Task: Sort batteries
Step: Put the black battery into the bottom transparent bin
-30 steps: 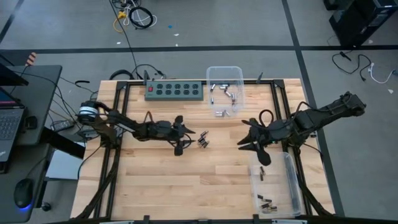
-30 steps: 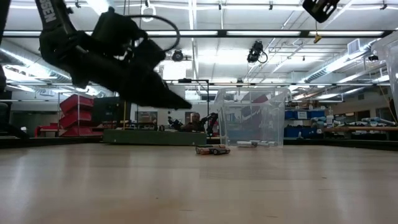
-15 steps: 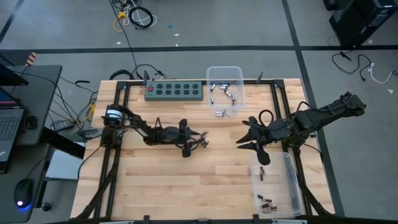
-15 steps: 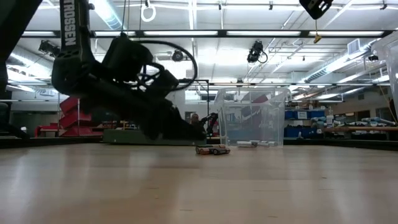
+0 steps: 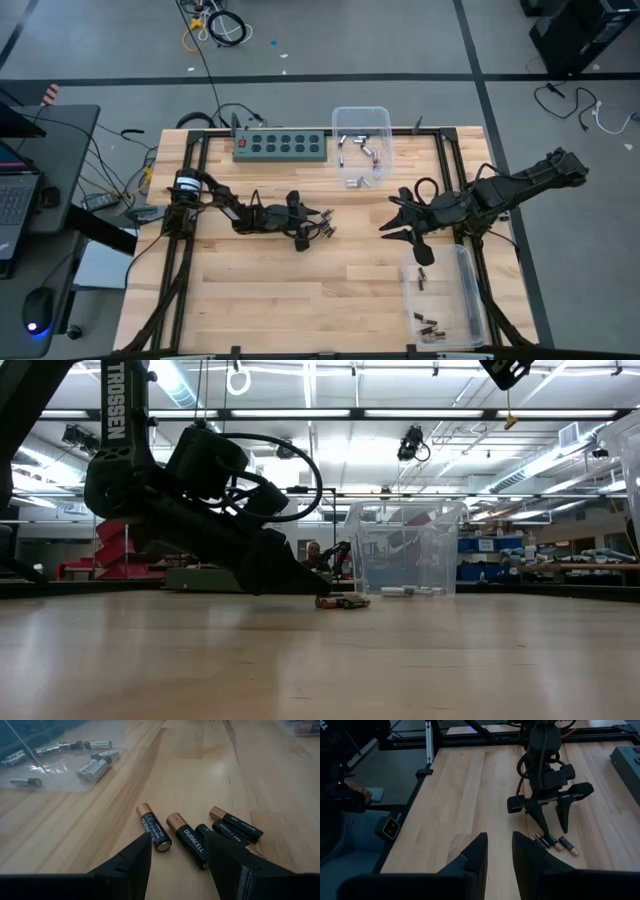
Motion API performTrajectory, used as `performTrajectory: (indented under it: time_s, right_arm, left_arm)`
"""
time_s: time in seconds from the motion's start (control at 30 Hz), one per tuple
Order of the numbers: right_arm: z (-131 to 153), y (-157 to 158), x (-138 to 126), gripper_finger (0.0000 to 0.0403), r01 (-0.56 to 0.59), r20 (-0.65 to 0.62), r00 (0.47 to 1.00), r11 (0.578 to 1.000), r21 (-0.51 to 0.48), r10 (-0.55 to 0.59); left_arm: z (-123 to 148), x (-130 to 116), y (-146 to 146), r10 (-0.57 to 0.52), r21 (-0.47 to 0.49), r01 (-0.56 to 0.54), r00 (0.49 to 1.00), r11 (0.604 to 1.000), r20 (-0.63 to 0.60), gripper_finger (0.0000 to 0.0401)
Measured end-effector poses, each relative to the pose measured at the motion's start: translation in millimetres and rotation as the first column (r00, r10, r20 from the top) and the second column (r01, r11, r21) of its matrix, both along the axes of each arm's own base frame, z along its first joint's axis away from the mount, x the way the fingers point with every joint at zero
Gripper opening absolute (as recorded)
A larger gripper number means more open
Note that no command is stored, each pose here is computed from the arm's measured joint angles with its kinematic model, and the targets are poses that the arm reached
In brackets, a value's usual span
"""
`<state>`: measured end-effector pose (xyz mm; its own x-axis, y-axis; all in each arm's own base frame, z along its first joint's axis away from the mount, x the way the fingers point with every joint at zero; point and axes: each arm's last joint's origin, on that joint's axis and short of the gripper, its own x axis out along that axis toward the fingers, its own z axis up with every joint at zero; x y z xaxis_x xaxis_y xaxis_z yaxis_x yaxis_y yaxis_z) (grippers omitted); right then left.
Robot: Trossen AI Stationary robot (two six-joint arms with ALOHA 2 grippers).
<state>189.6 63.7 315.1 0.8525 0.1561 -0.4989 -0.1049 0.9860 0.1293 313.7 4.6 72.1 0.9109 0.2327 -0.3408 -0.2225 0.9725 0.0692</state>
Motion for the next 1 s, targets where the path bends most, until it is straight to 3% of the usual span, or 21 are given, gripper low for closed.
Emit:
performTrajectory:
  time_s: [0.4,0.6,0.83,1.0]
  right_arm:
    - [0.1,-1.6,0.3,0.0075,0.042,0.012,0.999,0.998,-0.040,-0.042]
    - [-1.8,-3.6,3.5,0.0075,0.122,0.024,0.992,0.987,-0.104,-0.120]
    - [-8.2,-0.6,14.2,0.0075,0.121,0.018,0.993,0.980,-0.160,-0.119]
    - [-15.8,2.1,23.8,0.0075,0.117,-0.007,0.993,0.977,-0.178,-0.120]
  left_arm:
    - [0.3,-0.1,-0.2,-0.003,0.015,0.003,1.000,1.000,0.006,0.0183]
    - [0.1,-1.0,8.4,0.072,0.056,-0.072,0.997,0.996,0.003,0.0183]
    - [0.2,-2.2,23.6,0.115,0.077,-0.114,0.993,0.990,0.001,0.0183]
    - [-0.2,-2.3,30.8,0.065,0.060,-0.064,0.998,0.996,-0.006,0.0183]
